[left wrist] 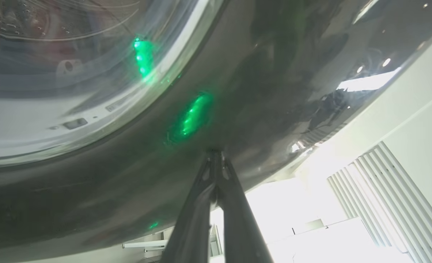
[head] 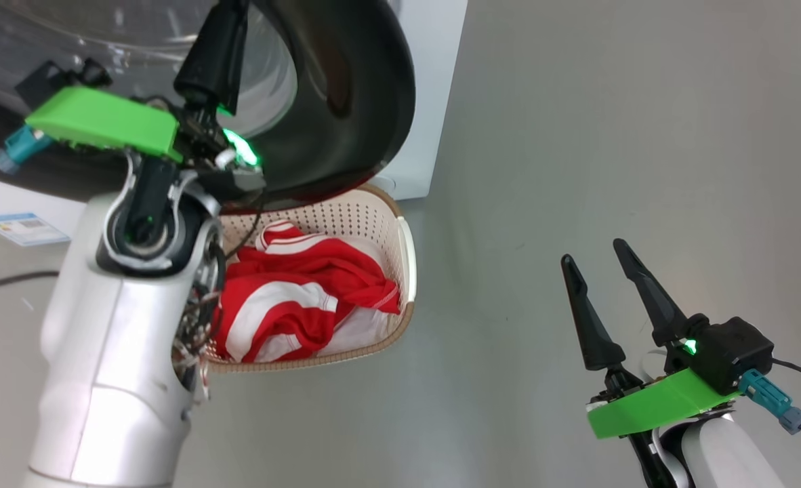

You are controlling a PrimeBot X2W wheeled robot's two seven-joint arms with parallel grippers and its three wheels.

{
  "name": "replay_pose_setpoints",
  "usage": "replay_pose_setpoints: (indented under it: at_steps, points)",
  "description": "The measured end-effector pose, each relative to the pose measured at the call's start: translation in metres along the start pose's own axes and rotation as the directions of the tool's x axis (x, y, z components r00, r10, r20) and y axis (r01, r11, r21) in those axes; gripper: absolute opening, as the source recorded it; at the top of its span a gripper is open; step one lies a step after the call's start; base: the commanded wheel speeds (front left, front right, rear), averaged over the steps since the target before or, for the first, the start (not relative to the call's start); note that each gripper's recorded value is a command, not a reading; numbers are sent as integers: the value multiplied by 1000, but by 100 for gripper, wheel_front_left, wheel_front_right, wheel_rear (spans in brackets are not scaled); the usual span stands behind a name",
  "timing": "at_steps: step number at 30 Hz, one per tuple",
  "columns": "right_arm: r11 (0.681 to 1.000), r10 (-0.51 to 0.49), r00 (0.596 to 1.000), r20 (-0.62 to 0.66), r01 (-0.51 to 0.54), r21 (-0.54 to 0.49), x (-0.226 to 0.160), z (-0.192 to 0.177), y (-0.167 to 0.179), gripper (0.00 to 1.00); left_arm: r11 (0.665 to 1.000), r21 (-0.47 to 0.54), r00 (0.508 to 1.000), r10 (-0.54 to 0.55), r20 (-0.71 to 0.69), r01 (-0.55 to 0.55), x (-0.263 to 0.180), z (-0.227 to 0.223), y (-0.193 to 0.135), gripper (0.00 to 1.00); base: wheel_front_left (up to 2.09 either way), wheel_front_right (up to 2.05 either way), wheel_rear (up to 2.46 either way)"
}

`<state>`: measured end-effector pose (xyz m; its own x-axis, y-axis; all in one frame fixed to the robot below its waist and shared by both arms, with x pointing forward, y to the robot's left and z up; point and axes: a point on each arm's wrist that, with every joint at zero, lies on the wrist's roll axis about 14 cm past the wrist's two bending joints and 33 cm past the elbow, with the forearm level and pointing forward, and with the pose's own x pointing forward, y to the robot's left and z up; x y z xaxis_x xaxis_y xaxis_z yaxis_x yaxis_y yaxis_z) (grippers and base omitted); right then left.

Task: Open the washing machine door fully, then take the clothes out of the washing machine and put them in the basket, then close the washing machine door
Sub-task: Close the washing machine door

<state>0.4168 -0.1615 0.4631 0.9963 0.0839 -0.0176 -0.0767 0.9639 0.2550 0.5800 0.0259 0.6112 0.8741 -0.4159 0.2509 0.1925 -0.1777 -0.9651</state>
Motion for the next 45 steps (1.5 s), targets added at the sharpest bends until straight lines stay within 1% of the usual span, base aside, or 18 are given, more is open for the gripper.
replay_pose_setpoints:
  at_steps: [4,5,6,8,11,13,16,20,23,27,28,32,35,36,37,41,42,45]
  points:
    - [1000,-10,1000,20,10,-2,-3,8,-3,100,1000,13,1000,19,4,-19,-15,-3,5,0,0,0,0]
    - [1000,-12,1000,25,12,-3,-3,10,-3,100,999,28,999,31,9,-32,-21,-2,8,25,0,0,0]
    - [1000,-13,999,30,13,-2,-4,12,-3,100,998,51,999,42,18,-42,-26,0,10,100,0,0,0]
    - [1000,-13,999,41,13,2,-6,16,-3,100,988,137,996,62,62,-70,-39,10,14,100,0,0,0]
    - [1000,-12,998,57,11,8,-9,22,-1,100,972,208,988,86,125,-111,-59,23,19,100,0,0,0]
    - [1000,-9,998,67,9,8,-11,25,0,100,947,291,985,100,142,-138,-73,27,21,100,0,0,0]
    - [1000,-5,997,71,4,11,-15,27,2,100,873,452,977,115,177,-185,-95,39,22,100,0,0,0]
    - [1000,7,997,80,-8,13,-20,31,7,100,816,537,969,108,221,-214,-122,47,19,100,0,0,0]
    - [1000,18,995,95,-19,13,-23,36,11,100,753,622,968,79,238,-215,-138,50,10,100,0,0,0]
    - [1000,21,995,99,-22,13,-31,38,13,100,679,690,959,76,273,-250,-164,52,8,100,0,0,0]
    - [1000,21,995,99,-22,13,-31,38,13,100,679,690,959,76,273,-250,-164,52,8,100,0,0,0]
    - [1000,22,993,117,-20,-19,-36,45,13,100,565,778,955,66,289,-275,-186,50,4,100,0,0,0]
    - [999,20,993,120,-16,-34,-41,46,12,100,457,843,955,55,291,-283,-199,49,-2,100,0,0,0]
    - [999,15,992,122,-10,-36,-46,47,11,100,393,872,954,51,296,-291,-208,46,-4,100,0,0,0]
    - [999,15,992,122,-10,-36,-46,47,11,100,393,872,954,51,296,-291,-208,46,-4,100,0,0,0]
    - [999,5,991,136,1,-47,-55,51,7,100,271,912,948,9,319,-309,-227,47,-17,100,0,0,0]
    - [999,2,990,143,5,-50,-60,53,7,100,229,918,944,2,331,-323,-236,45,-18,100,0,0,0]
    - [999,-9,988,156,17,-50,-65,57,4,100,182,924,941,15,339,-336,-249,40,-13,100,0,0,0]
